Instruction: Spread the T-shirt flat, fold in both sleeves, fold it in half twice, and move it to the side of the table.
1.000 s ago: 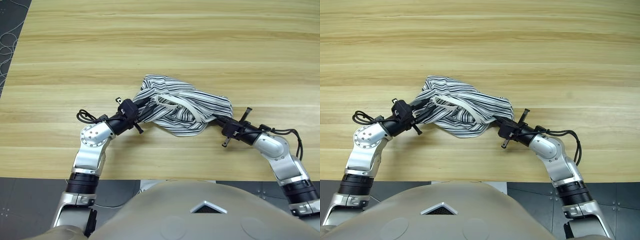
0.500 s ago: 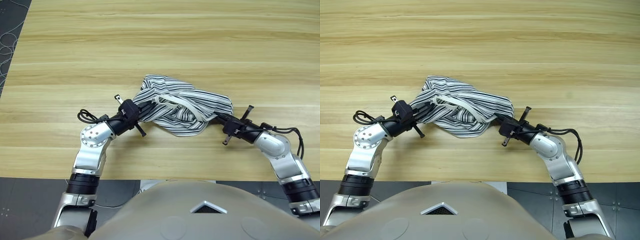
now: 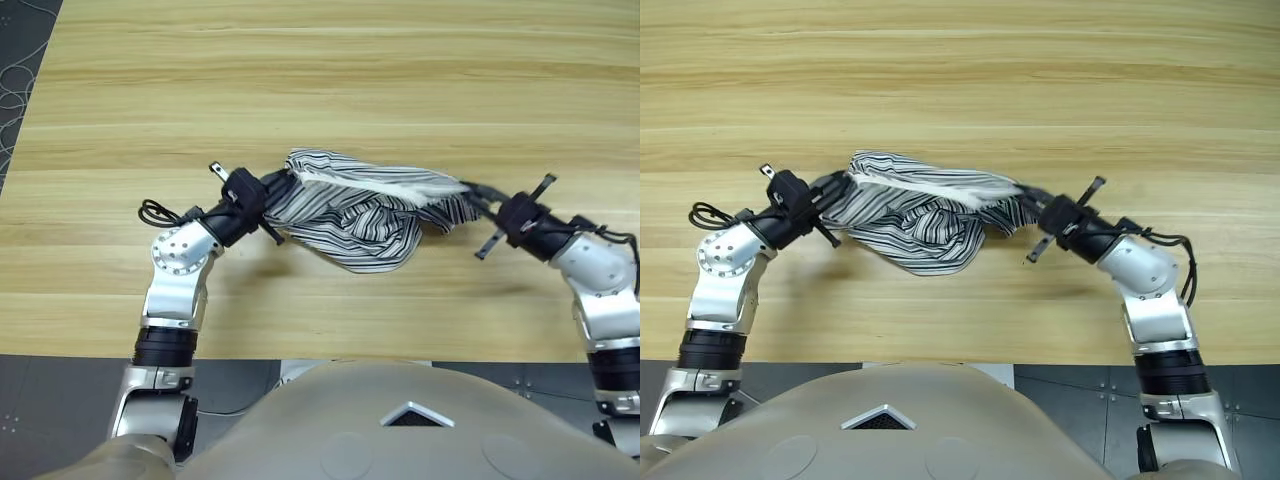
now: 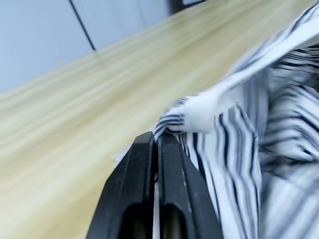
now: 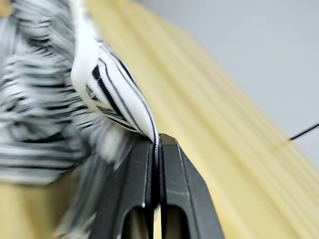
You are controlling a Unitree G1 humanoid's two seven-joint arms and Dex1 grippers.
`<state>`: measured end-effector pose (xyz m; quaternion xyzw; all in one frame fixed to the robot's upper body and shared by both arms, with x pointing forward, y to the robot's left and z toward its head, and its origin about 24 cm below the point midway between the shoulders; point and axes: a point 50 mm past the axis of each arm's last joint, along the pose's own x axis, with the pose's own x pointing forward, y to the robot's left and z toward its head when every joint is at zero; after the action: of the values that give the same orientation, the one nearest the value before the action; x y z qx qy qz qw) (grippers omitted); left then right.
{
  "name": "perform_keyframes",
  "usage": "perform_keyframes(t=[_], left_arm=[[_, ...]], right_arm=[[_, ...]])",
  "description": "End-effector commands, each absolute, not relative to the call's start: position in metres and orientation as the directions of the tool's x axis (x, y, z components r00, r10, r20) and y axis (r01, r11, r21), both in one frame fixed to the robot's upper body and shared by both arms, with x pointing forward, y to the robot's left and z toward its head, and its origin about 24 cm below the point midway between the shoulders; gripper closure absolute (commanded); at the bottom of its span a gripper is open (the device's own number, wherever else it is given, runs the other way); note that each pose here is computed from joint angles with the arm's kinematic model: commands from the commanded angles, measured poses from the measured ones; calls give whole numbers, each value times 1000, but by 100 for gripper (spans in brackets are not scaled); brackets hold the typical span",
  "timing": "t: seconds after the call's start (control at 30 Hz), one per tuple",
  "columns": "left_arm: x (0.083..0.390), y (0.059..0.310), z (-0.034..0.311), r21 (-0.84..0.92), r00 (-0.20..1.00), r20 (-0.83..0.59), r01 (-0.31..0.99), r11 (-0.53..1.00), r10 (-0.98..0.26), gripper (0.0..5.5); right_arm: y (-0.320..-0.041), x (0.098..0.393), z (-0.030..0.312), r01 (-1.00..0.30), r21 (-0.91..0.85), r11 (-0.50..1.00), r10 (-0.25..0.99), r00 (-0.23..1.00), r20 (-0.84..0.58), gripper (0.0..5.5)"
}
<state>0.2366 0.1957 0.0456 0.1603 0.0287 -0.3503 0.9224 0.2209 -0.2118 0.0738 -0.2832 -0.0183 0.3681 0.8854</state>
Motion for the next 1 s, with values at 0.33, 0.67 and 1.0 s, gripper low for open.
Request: perform_keyframes(t=[0.33, 0.67, 1.0], left_arm=[[356, 203, 180, 764, 785, -62, 435, 477, -617, 538], [324, 244, 314, 945, 749, 107, 127, 300, -654, 538], [160, 247, 276, 894, 485, -62, 415, 167, -872, 538]], right_arm=[[-245, 351, 187, -207, -752, 626, 321, 947, 7, 540], [-268, 304, 301, -308, -720, 622, 618, 758, 210, 540], [-287, 155, 263, -718, -613, 329, 944, 277, 181, 540]])
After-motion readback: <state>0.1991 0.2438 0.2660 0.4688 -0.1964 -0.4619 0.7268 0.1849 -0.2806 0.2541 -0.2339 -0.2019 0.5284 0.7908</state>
